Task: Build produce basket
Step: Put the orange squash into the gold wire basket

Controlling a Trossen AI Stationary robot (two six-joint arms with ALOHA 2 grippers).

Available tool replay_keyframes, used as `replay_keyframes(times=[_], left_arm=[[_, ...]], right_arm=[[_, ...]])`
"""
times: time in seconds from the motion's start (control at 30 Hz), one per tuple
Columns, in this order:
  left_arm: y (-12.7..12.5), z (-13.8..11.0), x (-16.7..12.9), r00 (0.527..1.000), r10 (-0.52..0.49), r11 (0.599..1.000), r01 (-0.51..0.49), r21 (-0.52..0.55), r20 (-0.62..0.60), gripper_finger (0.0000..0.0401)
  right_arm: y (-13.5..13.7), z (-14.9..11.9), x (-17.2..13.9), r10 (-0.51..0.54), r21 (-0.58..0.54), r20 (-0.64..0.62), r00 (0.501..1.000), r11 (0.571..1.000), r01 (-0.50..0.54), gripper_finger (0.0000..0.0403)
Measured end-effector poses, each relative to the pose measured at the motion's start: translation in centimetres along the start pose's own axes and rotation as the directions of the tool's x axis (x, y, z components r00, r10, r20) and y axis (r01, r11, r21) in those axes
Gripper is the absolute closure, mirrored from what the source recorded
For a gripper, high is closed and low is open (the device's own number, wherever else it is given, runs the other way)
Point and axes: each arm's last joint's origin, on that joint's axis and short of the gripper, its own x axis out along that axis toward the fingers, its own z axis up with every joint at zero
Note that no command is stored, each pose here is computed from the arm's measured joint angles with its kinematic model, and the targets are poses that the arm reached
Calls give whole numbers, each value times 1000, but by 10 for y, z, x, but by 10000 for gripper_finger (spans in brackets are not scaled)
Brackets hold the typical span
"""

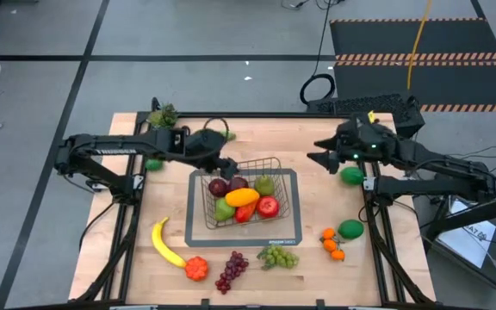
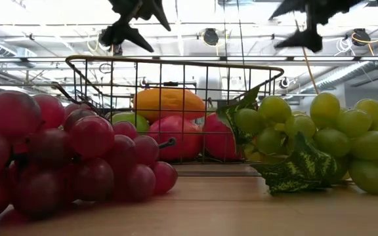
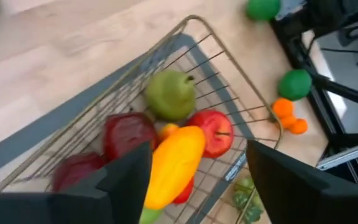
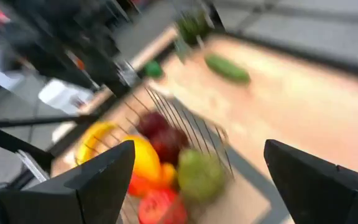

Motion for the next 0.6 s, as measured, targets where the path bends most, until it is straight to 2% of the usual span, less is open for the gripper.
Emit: replay_keyframes(times=[0.1, 0.2, 0.33, 0.47, 0.6], left_arm=[[4, 7, -10, 999, 37, 999, -37, -4, -33, 169], [10, 15, -18, 996, 80, 996, -78, 49, -44, 191], [27, 24, -24, 986, 146, 982, -134, 135, -84, 219], [49, 32, -29, 966, 181, 974, -150, 169, -184, 244], [68, 40, -34, 944, 255, 952, -206, 227, -208, 264]], right_arm=[[-2, -6, 14, -9, 55, -109, 994, 998, 15, 65], [-2, -10, 28, 16, 105, -197, 980, 994, 5, 89], [-5, -16, 47, -6, 198, -282, 959, 978, 64, 130], [-9, -21, 62, -40, 341, -334, 942, 926, 160, 174], [-6, -24, 74, -36, 444, -346, 937, 874, 198, 217]])
